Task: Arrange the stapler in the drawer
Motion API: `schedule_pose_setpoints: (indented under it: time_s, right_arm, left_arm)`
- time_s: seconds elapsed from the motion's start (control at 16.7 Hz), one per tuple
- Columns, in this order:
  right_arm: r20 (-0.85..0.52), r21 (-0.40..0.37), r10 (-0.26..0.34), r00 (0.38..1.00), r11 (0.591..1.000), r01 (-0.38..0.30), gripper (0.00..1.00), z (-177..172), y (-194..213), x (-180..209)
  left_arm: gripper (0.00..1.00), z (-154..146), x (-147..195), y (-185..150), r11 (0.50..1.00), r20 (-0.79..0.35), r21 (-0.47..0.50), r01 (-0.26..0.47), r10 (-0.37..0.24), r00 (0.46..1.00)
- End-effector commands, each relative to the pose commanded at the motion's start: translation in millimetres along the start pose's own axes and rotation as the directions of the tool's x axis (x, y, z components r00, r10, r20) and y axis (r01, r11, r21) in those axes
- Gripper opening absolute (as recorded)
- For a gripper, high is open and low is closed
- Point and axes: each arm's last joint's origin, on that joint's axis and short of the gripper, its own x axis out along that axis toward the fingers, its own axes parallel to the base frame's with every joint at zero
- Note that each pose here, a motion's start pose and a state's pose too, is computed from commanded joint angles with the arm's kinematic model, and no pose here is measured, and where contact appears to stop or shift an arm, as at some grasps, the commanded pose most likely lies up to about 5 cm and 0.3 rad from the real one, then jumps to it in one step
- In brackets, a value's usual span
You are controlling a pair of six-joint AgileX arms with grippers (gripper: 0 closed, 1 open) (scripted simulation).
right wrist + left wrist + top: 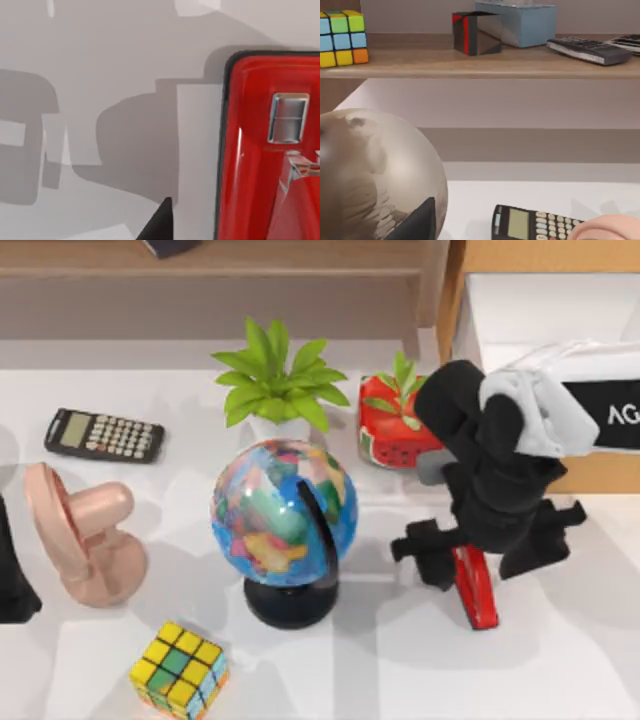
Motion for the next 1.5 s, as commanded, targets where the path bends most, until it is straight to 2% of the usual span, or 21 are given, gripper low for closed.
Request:
schedule_pose_setpoints:
  time_s: [0.36, 0.42, 0.96, 1.32, 1.5]
  right_arm:
    - [0.0, 0.0, 0.0, 1.0, 1.0, 0.0, 0.02, 0, 0, 0]
    - [0.0, 0.0, 0.0, 1.0, 1.0, 0.0, 0.0, 0, 0, 0]
    - [0.004, 0.002, 0.0, 1.0, 1.0, 0.0, 0.0, 0, -1, -2]
    - [0.0, 0.002, -0.001, 1.0, 1.0, 0.001, 0.0, 0, -1, -30]
    - [0.002, 0.002, 0.0, 1.0, 1.0, 0.0, 0.0, 0, -1, -31]
  left_arm:
    - [1.0, 0, 0, 0, 1.0, 0.0, 0.0, 0.0, 0.0, 1.0]
    - [1.0, 0, 0, 0, 1.0, 0.0, 0.0, 0.0, 0.0, 1.0]
    - [1.0, 0, 0, 0, 1.0, 0.0, 0.0, 0.0, 0.0, 1.0]
    - [1.0, 0, 0, 0, 1.0, 0.0, 0.0, 0.0, 0.0, 1.0]
    - [1.0, 0, 0, 0, 1.0, 0.0, 0.0, 0.0, 0.0, 1.0]
